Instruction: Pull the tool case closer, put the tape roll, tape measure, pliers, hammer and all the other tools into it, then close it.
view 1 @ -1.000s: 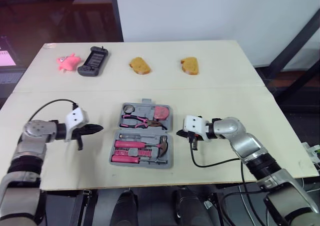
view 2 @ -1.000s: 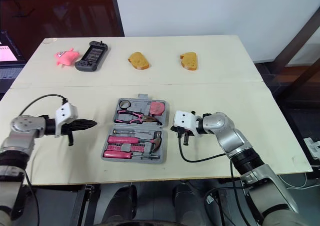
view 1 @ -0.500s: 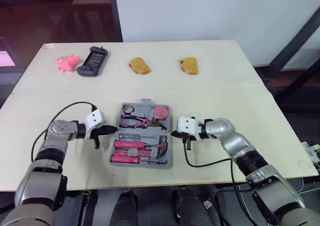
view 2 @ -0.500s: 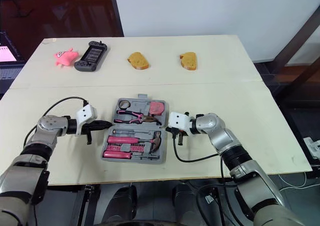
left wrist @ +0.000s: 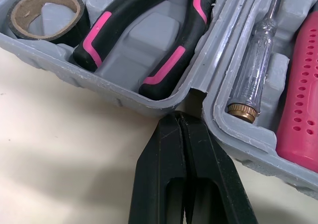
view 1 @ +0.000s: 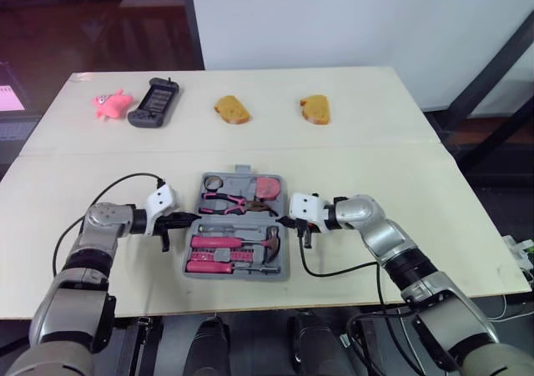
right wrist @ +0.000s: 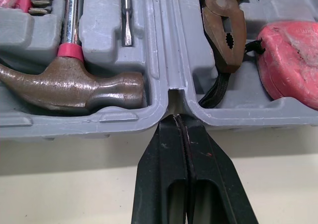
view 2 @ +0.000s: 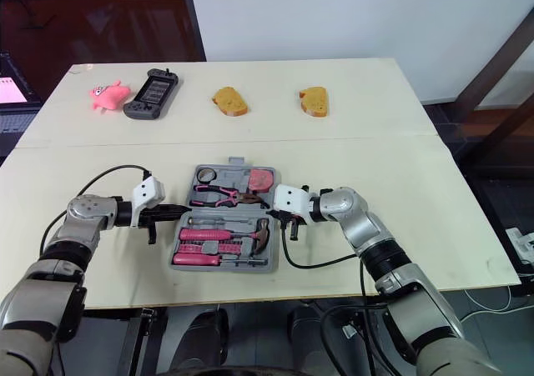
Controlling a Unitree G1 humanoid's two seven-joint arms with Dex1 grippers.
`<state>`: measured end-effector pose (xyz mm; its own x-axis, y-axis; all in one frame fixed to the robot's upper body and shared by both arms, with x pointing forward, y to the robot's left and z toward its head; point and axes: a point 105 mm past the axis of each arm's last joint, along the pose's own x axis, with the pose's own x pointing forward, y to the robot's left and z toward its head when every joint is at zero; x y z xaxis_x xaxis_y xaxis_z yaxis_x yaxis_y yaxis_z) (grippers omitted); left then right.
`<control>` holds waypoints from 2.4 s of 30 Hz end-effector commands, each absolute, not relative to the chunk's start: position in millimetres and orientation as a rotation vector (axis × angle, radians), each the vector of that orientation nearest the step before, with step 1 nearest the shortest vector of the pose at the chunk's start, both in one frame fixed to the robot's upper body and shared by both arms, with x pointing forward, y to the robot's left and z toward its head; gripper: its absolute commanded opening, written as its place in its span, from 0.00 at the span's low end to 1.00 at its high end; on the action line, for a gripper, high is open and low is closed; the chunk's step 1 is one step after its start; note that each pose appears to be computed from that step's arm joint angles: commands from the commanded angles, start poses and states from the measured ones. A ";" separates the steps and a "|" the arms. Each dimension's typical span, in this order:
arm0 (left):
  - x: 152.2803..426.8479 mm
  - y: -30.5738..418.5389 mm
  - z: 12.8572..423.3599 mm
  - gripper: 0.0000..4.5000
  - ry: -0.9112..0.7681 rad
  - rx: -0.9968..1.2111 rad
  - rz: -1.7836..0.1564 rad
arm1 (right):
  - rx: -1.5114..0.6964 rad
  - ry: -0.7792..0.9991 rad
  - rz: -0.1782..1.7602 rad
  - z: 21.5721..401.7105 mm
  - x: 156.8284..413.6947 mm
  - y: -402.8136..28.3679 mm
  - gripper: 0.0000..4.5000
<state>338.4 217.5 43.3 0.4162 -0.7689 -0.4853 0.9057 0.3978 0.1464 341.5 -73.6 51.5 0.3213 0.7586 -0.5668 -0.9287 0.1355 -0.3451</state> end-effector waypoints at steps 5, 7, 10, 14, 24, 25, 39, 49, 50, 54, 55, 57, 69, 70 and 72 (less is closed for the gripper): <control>317.7 206.1 38.3 0.01 0.355 0.410 -1.191 | -0.693 0.196 1.330 67.2 324.3 -44.6 0.00; 313.3 206.1 36.3 0.01 0.357 0.405 -1.190 | -0.683 0.204 1.342 65.9 318.2 -43.1 0.00; 307.4 204.8 33.3 0.01 0.360 0.394 -1.187 | -0.673 0.219 1.353 63.9 310.9 -42.4 0.00; 301.3 204.0 31.9 0.01 0.365 0.378 -1.182 | -0.663 0.230 1.358 64.3 304.8 -41.8 0.00; 275.0 210.6 27.8 0.01 0.388 0.328 -1.124 | -0.633 0.274 1.362 60.6 293.2 -44.3 0.00; 274.1 210.5 27.9 0.01 0.389 0.325 -1.122 | -0.634 0.277 1.360 59.9 293.4 -45.0 0.00; 281.3 196.3 27.4 0.01 0.371 0.321 -1.126 | -0.650 0.304 1.350 58.5 299.4 -50.3 0.00; 285.2 230.0 37.9 0.01 0.382 0.327 -1.015 | -0.640 0.363 1.295 65.0 303.8 -83.4 0.00; 284.5 236.1 41.1 0.01 0.378 0.318 -0.993 | -0.615 0.379 1.294 68.1 302.3 -90.4 0.00; 279.3 256.1 73.5 0.01 0.257 0.146 -0.898 | -0.574 0.436 1.251 85.1 300.6 -127.0 0.00; 276.1 258.5 78.7 0.01 0.241 0.130 -0.895 | -0.548 0.437 1.243 88.8 300.6 -130.5 0.00; 268.8 258.0 93.6 0.01 0.192 0.092 -0.908 | -0.473 0.421 1.210 100.1 304.5 -135.4 0.00; 204.8 165.9 73.3 0.00 0.291 0.023 -1.195 | 0.160 0.595 1.059 119.1 322.0 -110.3 0.98; 203.7 162.5 69.7 0.00 0.296 0.027 -1.187 | 0.178 0.609 1.032 116.4 325.5 -109.8 0.98; 201.0 157.9 63.1 0.00 0.312 0.033 -1.177 | 0.199 0.628 0.975 110.7 332.5 -110.9 0.98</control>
<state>200.7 159.9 60.4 0.3344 -0.9103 -0.2440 0.9062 0.3817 -0.1822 324.9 -106.1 106.1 0.3555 0.8360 -0.4179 -0.7403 0.5248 0.4202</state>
